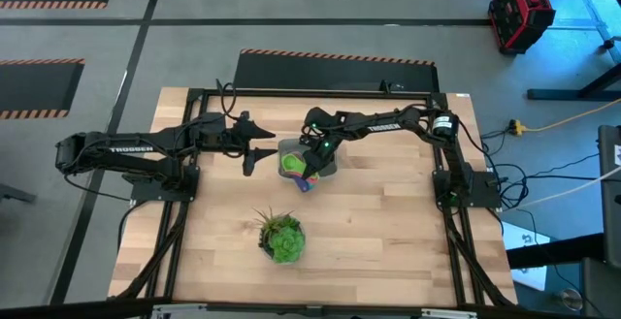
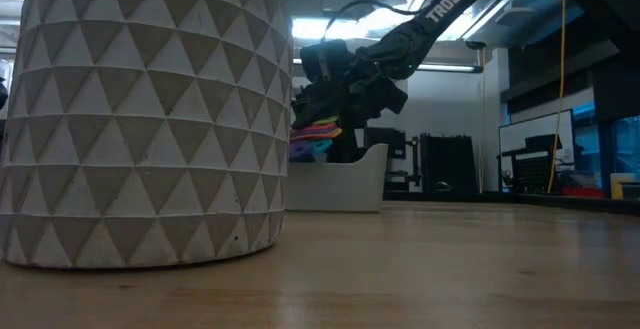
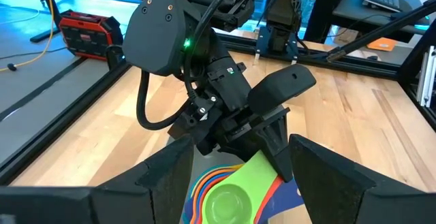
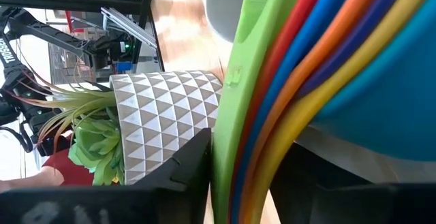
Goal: Nest measuring cups in basket
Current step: Put the stacked measuring cups into the gray bin
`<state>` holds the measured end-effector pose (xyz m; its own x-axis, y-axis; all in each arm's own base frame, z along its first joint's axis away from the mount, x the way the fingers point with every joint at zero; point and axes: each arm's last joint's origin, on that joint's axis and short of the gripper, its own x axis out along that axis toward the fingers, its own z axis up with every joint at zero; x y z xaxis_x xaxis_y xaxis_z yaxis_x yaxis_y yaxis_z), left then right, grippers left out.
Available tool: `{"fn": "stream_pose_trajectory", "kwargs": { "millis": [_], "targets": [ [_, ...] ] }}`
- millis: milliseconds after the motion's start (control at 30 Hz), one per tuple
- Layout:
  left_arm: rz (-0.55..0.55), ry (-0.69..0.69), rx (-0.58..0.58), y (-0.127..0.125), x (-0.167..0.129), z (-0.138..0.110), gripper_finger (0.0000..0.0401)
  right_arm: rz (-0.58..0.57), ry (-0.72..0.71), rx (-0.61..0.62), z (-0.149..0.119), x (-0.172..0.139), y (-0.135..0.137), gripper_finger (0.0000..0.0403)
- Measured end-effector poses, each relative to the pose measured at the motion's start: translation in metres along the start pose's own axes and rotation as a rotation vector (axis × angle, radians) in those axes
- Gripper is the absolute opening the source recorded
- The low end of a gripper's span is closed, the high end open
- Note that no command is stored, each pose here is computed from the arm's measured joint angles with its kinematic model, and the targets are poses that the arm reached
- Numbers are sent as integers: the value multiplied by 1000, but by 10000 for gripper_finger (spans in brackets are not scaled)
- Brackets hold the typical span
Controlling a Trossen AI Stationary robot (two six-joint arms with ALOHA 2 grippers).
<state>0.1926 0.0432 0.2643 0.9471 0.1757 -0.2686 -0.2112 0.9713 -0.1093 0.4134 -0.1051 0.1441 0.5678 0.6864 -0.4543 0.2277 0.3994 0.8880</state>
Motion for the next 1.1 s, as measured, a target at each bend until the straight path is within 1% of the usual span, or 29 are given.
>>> {"fn": "stream_pose_trajectory", "kwargs": {
  "millis": [567, 667, 933, 1100],
  "targets": [
    [0, 0, 6, 0, 0, 0, 234, -1, 0, -1, 0, 0, 0, 131],
    [0, 0, 6, 0, 0, 0, 234, -20, -14, -2, 0, 0, 0, 131],
    [0, 0, 7, 0, 0, 0, 234, -27, -21, 45, 1, 0, -1, 131],
    [0, 0, 7, 0, 0, 0, 234, -41, -32, 48, 1, 0, -1, 131]
  ]
}}
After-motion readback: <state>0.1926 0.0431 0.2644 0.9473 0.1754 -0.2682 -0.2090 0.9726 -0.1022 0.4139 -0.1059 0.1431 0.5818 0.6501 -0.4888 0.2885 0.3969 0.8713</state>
